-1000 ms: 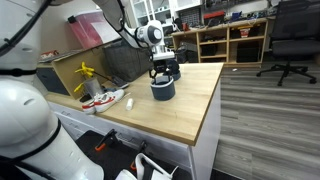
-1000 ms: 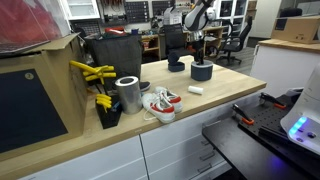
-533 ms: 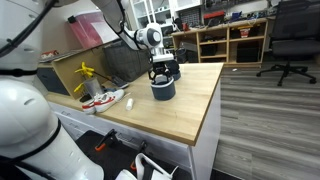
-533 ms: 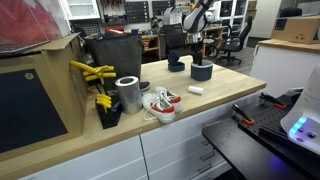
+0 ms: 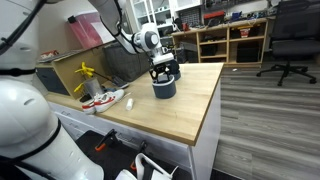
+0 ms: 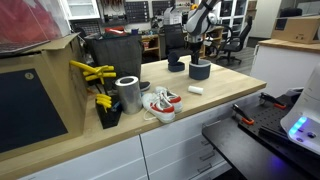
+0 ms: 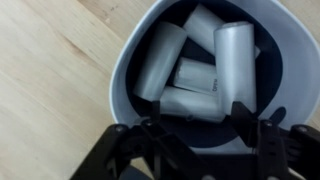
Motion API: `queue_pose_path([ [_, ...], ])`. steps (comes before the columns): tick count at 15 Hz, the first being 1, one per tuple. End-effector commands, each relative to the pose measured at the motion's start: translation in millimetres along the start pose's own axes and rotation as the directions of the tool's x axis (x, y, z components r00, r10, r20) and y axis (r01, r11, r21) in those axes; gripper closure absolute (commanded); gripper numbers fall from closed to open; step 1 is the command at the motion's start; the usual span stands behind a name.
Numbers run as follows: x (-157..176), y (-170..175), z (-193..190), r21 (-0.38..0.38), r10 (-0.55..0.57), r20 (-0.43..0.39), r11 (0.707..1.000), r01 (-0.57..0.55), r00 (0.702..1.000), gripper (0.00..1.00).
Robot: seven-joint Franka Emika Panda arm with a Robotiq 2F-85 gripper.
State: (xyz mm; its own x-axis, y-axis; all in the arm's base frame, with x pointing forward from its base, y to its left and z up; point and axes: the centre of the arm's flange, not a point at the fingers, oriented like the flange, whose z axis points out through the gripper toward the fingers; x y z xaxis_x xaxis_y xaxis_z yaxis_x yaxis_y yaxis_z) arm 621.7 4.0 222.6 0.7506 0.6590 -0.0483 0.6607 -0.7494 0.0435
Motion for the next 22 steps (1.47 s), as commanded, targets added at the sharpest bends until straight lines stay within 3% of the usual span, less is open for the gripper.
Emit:
queue_pose_path([
  [1, -33, -5, -6, -0.065, 0.011, -0.058, 0.998, -0.014, 0.998, 0.25],
  [8, -68, 2, -16, -0.008, 0.087, -0.084, 0.996, -0.088, 0.993, 0.16],
  [16, -42, 13, -4, -0.028, 0.125, -0.119, 0.991, -0.13, 0.985, 0.22],
  [22, -21, 27, 7, 0.019, 0.162, -0.133, 0.987, -0.161, 0.978, 0.24],
])
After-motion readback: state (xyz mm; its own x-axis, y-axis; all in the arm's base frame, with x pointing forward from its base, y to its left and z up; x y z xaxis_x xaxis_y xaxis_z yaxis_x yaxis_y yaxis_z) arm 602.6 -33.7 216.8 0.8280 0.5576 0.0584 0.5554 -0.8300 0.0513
